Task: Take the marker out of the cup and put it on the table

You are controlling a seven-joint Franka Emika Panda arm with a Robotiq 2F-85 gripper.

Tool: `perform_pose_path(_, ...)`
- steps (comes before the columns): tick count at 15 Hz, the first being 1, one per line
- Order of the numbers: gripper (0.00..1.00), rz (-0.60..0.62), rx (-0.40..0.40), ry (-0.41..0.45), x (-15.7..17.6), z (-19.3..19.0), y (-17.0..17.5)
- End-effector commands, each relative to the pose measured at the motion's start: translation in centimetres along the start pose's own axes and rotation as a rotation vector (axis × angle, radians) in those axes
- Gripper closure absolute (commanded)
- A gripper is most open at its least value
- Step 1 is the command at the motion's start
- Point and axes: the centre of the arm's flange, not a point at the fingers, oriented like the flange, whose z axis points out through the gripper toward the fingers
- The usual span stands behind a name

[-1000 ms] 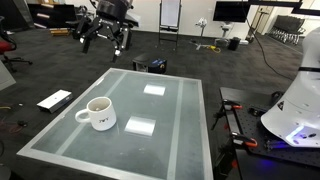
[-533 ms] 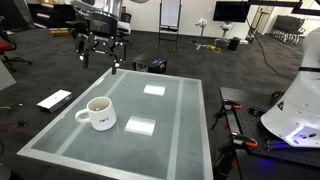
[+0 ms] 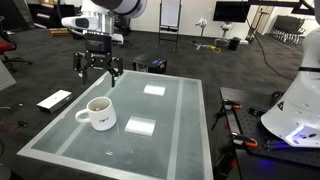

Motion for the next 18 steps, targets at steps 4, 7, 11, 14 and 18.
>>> perform_pose_path(4,0.00,-0.014,0.089,0.006,-0.1,2.3,1.8)
perform_pose_path(7,0.04,-0.013,0.111,0.006,-0.4,3.1,1.8)
perform_pose_path(11,0.22,-0.002,0.096,0.001,-0.9,3.6,2.4)
perform_pose_path(14,0.33,0.017,0.095,-0.006,-1.2,4.1,2.7)
perform_pose_path(18,0.10,0.025,0.082,-0.005,-1.4,4.7,1.6)
